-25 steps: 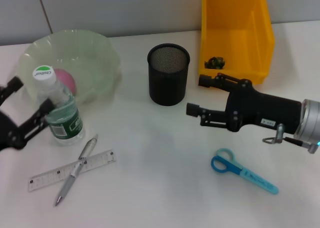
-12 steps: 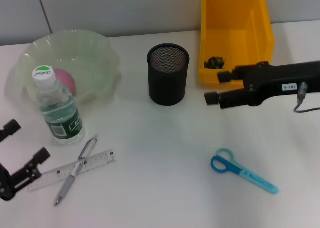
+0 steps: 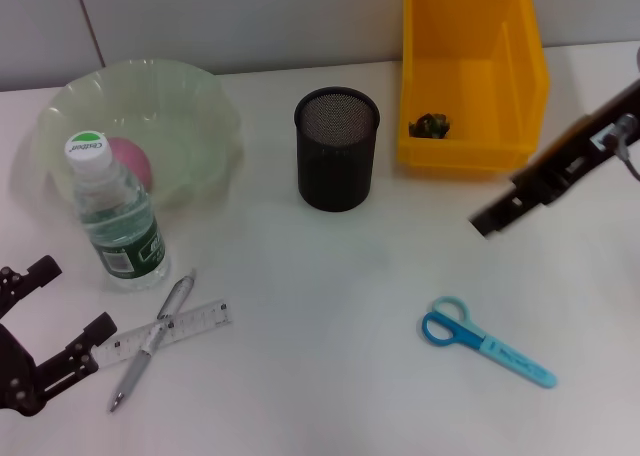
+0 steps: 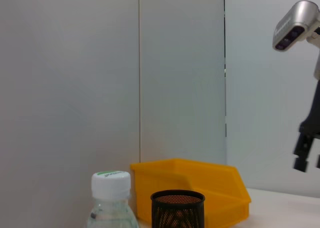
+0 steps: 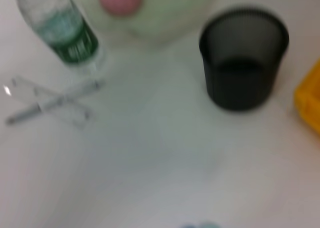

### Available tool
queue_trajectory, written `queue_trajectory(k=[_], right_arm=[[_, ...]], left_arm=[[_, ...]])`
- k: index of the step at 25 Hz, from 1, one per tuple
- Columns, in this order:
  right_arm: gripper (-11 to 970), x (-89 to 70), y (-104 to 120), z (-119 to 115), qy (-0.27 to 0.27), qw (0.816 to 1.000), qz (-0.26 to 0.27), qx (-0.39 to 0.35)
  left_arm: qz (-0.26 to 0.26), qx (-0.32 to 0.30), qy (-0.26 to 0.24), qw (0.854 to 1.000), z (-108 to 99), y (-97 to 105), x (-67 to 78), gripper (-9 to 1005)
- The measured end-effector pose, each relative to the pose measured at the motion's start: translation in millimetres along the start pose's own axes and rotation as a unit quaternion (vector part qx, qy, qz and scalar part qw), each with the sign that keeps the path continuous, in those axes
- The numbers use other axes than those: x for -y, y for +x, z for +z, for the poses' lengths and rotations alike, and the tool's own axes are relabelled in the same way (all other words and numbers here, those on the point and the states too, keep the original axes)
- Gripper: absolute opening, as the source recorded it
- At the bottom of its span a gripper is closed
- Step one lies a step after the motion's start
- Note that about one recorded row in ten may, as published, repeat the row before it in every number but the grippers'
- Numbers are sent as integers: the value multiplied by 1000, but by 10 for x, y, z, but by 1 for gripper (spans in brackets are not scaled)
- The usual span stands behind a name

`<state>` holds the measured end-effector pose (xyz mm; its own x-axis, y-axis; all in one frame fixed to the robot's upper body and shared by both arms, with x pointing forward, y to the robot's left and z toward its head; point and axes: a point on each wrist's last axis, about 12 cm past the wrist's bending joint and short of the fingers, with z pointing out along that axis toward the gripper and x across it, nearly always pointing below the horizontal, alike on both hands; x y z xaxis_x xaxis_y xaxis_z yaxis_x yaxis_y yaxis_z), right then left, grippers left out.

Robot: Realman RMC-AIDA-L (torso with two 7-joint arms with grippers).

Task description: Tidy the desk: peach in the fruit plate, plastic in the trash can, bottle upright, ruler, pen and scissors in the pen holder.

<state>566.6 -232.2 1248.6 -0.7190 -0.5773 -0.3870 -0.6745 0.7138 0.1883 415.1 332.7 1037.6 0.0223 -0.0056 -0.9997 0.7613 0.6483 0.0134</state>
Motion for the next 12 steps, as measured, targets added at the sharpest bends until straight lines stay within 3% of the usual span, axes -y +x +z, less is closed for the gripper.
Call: queue_trajectory(k=[12], right_arm=[[838, -166, 77, 395, 2, 990, -41, -137]], left_arm=[[-3, -13, 12, 1000, 7, 31, 28, 844]])
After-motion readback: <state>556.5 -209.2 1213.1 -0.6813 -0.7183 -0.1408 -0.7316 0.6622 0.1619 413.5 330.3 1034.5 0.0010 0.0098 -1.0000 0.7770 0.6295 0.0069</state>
